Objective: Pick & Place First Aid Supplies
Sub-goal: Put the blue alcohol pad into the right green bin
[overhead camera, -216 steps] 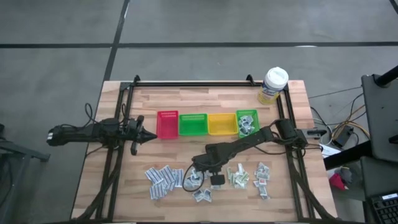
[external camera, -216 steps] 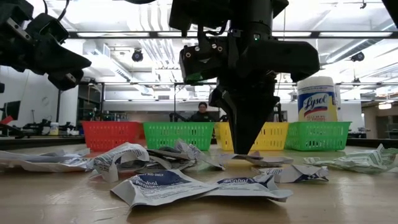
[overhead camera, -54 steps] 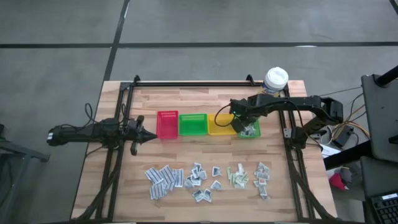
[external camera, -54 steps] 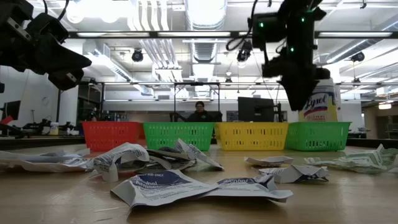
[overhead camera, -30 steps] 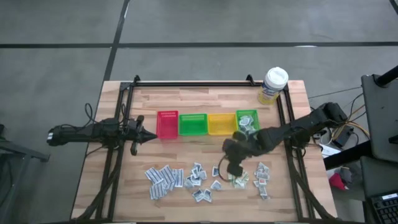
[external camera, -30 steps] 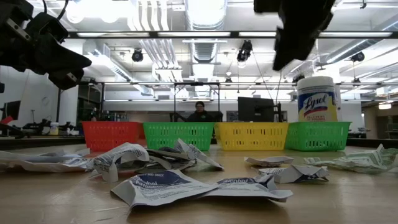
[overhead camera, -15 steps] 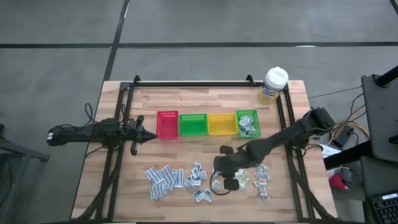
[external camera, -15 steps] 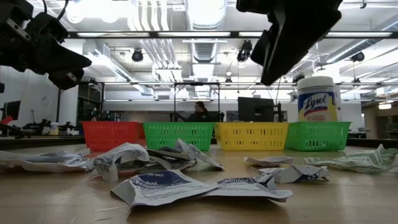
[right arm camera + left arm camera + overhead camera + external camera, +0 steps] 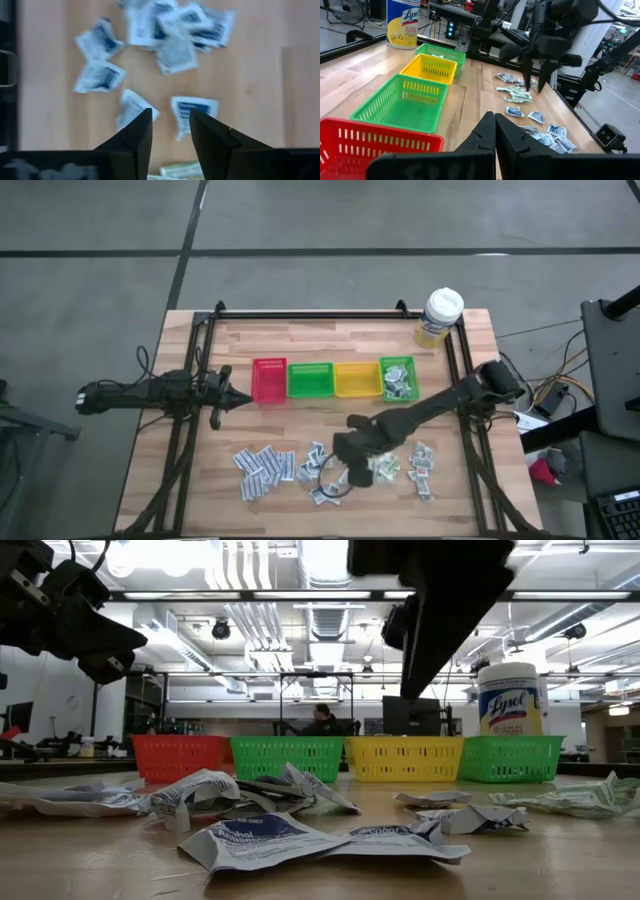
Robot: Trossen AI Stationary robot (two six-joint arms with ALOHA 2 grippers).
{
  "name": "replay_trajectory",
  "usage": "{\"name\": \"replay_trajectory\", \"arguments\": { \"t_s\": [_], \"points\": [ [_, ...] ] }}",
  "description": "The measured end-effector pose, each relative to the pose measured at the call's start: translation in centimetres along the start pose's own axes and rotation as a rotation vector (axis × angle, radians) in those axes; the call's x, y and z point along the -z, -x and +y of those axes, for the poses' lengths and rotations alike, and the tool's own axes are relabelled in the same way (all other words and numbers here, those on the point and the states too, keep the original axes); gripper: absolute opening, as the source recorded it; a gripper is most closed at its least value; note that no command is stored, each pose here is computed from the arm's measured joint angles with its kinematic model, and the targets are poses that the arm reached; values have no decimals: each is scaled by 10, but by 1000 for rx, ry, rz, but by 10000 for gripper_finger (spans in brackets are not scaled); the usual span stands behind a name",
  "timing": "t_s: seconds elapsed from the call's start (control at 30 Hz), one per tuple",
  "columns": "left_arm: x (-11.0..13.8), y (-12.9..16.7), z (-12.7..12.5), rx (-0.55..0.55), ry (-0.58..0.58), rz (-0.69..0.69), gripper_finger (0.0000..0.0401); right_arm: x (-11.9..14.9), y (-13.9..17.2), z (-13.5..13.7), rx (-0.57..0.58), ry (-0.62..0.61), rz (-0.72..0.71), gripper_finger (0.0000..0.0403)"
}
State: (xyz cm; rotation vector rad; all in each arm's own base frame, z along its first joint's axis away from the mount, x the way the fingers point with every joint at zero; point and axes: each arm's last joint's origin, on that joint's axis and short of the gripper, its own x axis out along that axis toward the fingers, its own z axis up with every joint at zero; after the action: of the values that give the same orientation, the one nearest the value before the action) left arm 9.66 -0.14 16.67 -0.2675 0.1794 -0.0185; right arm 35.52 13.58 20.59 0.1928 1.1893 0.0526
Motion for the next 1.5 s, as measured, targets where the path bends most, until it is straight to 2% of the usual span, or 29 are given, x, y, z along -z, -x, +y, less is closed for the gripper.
{"name": "replay_trajectory", "arguments": {
  "t_s": [0.37, 0.47, 0.6, 1.13, 1.5],
  "points": [
    [0, 0, 0, 1, 1, -1, 0, -12, -30, -26, 186, -293, 251, 133],
    [0, 0, 0, 1, 0, -1, 0, -11, -40, -30, 197, -332, 278, 138],
    [0, 0, 0, 1, 0, -2, 0, -10, -47, -33, 154, -400, 326, 142],
    [0, 0, 0, 1, 0, -2, 0, -13, -51, -33, 136, -519, 307, 157],
    [0, 0, 0, 1, 0, -2, 0, -7, -74, -38, 222, -524, 333, 141]
  ]
}}
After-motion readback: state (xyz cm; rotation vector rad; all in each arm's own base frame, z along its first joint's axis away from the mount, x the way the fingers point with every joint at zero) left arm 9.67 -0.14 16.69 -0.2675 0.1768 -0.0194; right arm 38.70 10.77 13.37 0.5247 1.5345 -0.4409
